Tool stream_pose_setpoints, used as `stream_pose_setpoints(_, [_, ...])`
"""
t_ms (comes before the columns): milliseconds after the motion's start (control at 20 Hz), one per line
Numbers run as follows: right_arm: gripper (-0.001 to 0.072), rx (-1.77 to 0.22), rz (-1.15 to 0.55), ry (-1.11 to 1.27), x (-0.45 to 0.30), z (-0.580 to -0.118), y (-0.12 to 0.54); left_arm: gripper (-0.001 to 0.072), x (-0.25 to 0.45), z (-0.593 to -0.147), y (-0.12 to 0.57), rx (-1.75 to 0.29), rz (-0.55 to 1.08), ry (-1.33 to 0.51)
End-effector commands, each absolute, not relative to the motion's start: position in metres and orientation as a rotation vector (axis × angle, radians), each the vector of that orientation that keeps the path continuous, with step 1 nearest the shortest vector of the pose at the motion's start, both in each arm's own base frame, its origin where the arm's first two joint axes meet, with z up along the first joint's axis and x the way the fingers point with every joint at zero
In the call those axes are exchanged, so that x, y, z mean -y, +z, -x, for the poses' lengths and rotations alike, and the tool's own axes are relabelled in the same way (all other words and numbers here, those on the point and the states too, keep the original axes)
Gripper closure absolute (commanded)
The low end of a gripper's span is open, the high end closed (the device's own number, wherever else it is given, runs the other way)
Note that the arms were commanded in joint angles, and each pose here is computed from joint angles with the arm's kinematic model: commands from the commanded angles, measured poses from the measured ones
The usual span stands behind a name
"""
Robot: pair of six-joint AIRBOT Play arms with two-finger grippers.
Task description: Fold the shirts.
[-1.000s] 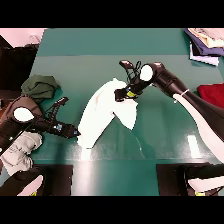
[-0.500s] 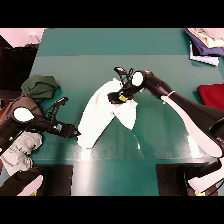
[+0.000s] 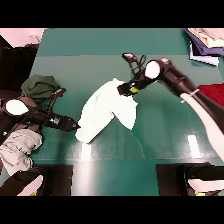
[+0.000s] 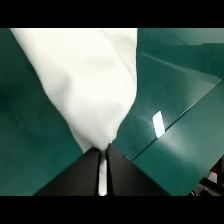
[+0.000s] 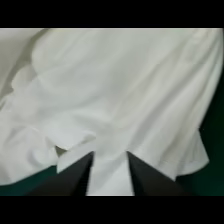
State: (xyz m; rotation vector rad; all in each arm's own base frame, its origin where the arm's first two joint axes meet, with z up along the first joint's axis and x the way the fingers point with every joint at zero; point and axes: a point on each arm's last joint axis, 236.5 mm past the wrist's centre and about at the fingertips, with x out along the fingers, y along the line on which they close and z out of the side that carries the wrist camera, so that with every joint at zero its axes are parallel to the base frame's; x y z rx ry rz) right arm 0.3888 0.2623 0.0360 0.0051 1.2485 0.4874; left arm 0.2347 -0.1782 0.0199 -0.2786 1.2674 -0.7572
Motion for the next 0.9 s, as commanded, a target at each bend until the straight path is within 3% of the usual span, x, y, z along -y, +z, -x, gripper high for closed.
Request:
stream_pose_setpoints(0, [0.0147, -1.409, 0.040, 0.412, -0.205, -0.357, 0.034, 0.0678, 0.179, -0.244, 0.039, -1.226, 0.255, -0.773])
stream_pose_setpoints(250, [0.0155, -1.572, -0.130, 0.378, -0.191, -0.312, -0.043, 0.0678, 0.177, -0.237, 0.035, -1.259, 0.243, -0.776])
stream_pose_setpoints(550, [0.0165, -1.553, -0.323, 0.408, -0.222, -0.294, -0.084, 0.0678, 0.177, -0.235, 0.035, -1.274, 0.265, -0.762])
stream_pose_setpoints(600, [0.0244, -1.550, -0.317, 0.411, -0.225, -0.292, -0.087, 0.0678, 0.177, -0.236, 0.035, -1.276, 0.270, -0.759])
stream_pose_setpoints(700, [0.0281, -1.524, -0.296, 0.429, -0.232, -0.293, -0.088, 0.0678, 0.177, -0.236, 0.035, -1.284, 0.285, -0.747])
stream_pose_setpoints(750, [0.0355, -1.506, -0.286, 0.440, -0.237, -0.294, -0.088, 0.0678, 0.177, -0.236, 0.035, -1.284, 0.285, -0.747])
stream_pose_setpoints(800, [0.0555, -1.487, -0.265, 0.461, -0.241, -0.295, -0.088, 0.0678, 0.177, -0.235, 0.035, -1.286, 0.289, -0.744])
stream_pose_setpoints(850, [0.0693, -1.470, -0.241, 0.484, -0.245, -0.295, -0.087, 0.0678, 0.177, -0.236, 0.035, -1.288, 0.294, -0.740])
